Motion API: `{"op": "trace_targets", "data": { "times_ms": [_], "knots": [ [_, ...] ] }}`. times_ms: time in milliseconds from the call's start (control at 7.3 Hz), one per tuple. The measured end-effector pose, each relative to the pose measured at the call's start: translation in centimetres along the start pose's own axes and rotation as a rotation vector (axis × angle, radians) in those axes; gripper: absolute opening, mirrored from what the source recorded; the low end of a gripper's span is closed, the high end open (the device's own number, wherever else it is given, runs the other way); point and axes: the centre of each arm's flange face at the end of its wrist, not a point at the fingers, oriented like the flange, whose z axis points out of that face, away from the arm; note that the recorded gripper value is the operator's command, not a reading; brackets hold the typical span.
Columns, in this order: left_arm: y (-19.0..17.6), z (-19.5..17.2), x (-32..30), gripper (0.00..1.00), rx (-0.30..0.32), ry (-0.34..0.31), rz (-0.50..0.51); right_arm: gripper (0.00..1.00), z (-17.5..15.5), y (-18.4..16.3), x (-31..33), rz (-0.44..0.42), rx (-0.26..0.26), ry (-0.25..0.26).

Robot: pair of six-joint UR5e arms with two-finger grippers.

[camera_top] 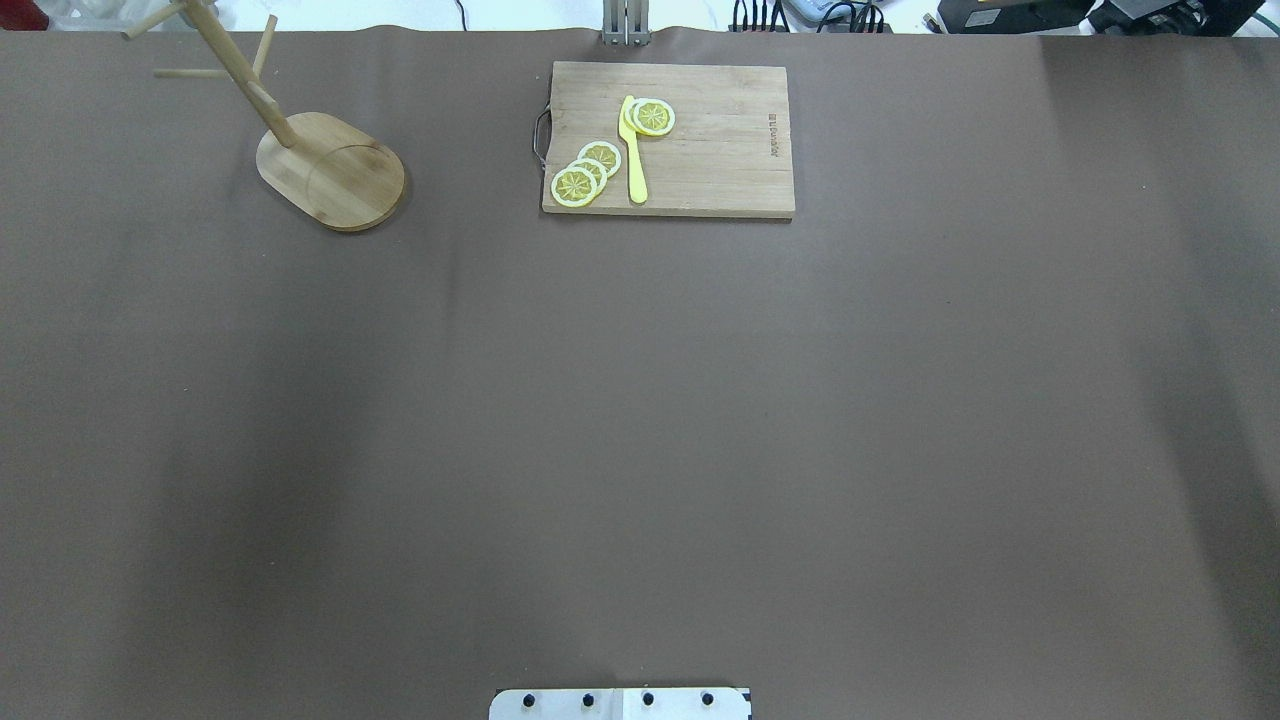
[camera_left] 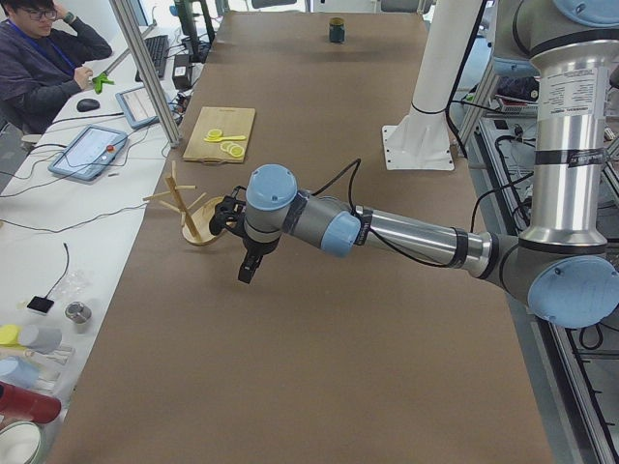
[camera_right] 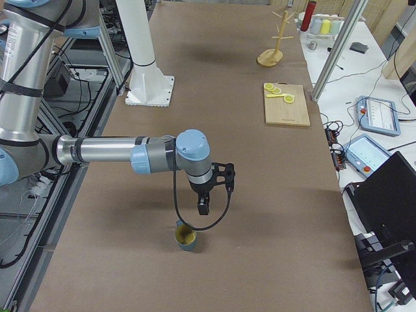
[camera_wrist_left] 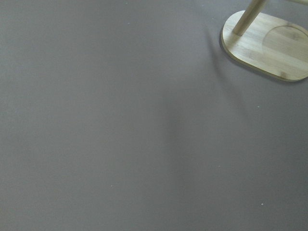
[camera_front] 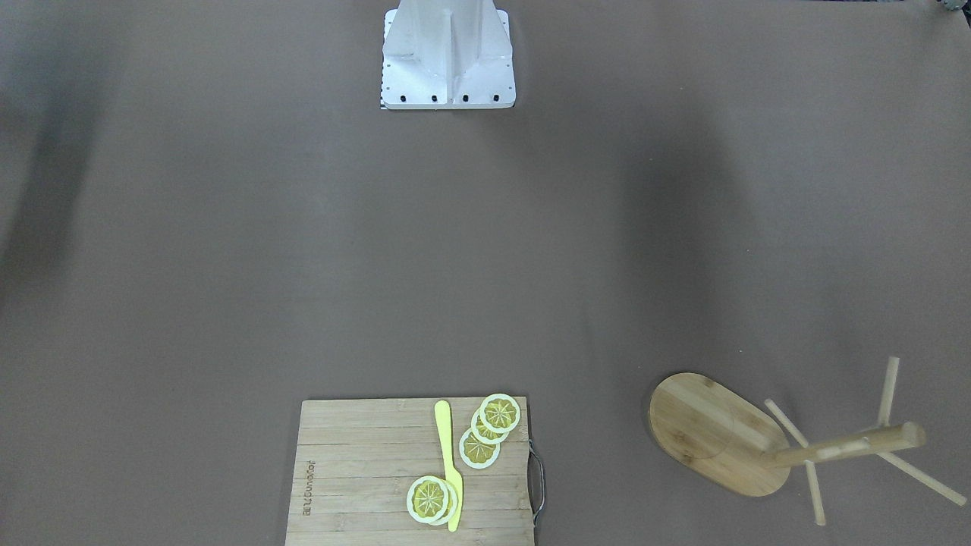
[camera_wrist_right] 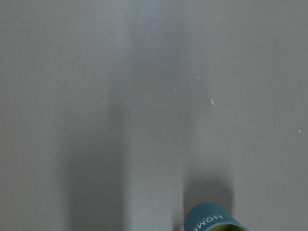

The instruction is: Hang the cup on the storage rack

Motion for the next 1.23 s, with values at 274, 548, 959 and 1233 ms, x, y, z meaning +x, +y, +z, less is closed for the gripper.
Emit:
{"op": "trace_targets", "data": {
  "times_ms": [274,548,959,1233],
  "knots": [
    [0.8,-0.1,0.1,0.99,0.043,0.004,0.017,1.00,3.6,3.7,4.1,0.002,0.015,-0.004],
    [0.7,0.1,-0.1,0.99,0.054,0.005,0.015,0.98,7.6,6.8,8.5,0.005,0.037,-0.005],
    [1.0,0.1,-0.1,0.99,0.063,0.007,0.025,0.94,9.4,9.3,10.6,0.005,0.040,-0.004],
    [1.2,0.2,-0.3,0.99,0.065,0.007,0.031,0.95,9.5,9.1,10.7,0.003,0.042,-0.003]
  ]
}}
